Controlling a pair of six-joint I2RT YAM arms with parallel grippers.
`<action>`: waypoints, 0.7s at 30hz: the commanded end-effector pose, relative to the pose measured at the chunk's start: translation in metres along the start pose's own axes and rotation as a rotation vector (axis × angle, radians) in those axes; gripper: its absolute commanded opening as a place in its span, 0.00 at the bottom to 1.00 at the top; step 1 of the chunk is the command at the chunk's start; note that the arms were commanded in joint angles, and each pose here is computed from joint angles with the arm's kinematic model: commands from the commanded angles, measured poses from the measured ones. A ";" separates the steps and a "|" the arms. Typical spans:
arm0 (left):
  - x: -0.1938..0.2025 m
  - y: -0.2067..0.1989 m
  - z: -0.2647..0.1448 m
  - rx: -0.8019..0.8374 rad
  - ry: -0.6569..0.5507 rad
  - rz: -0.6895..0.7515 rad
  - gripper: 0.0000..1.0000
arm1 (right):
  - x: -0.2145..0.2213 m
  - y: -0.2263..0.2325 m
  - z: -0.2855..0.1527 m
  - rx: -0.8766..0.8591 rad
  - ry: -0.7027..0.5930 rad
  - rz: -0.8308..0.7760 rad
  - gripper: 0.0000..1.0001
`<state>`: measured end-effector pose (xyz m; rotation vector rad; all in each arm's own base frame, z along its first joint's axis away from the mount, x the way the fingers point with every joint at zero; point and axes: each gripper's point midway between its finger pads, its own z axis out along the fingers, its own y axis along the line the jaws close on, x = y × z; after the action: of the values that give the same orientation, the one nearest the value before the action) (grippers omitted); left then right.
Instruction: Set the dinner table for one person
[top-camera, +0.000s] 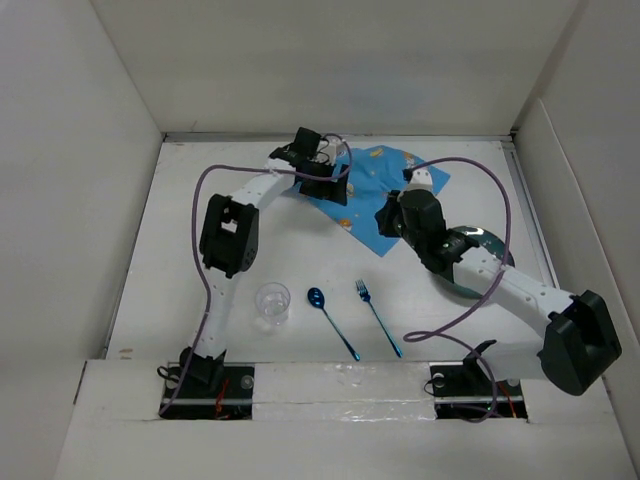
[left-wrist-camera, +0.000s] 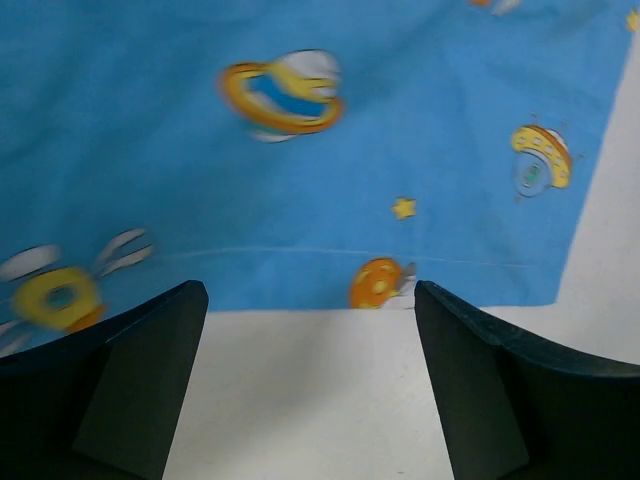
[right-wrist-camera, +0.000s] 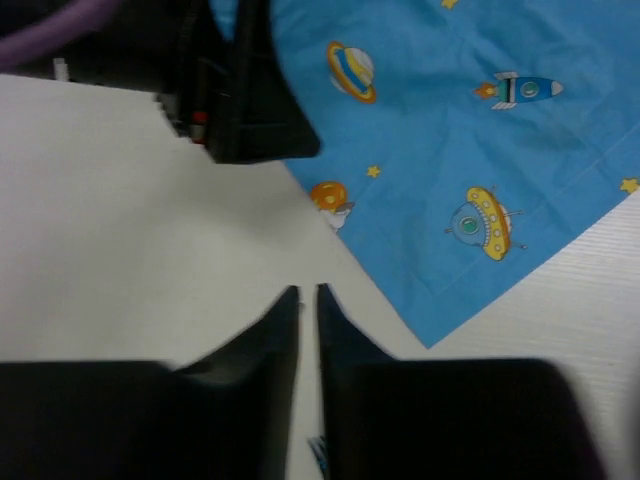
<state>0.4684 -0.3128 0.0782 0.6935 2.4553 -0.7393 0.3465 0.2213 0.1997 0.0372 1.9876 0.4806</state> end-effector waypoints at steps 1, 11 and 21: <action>-0.106 -0.008 -0.117 -0.067 -0.410 -0.055 0.82 | -0.014 -0.018 0.010 0.042 -0.072 0.072 0.05; -0.053 0.107 -0.153 -0.449 -0.699 -0.533 0.82 | 0.045 -0.064 0.046 0.184 0.074 0.106 0.60; -0.024 0.197 -0.121 -0.356 -0.639 -0.786 0.85 | 0.104 -0.101 0.075 0.348 0.262 0.082 0.68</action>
<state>0.5538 -0.0822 0.0906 -0.6252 2.1332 -0.5382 0.3650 0.1747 0.0318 0.2345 2.3628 0.1970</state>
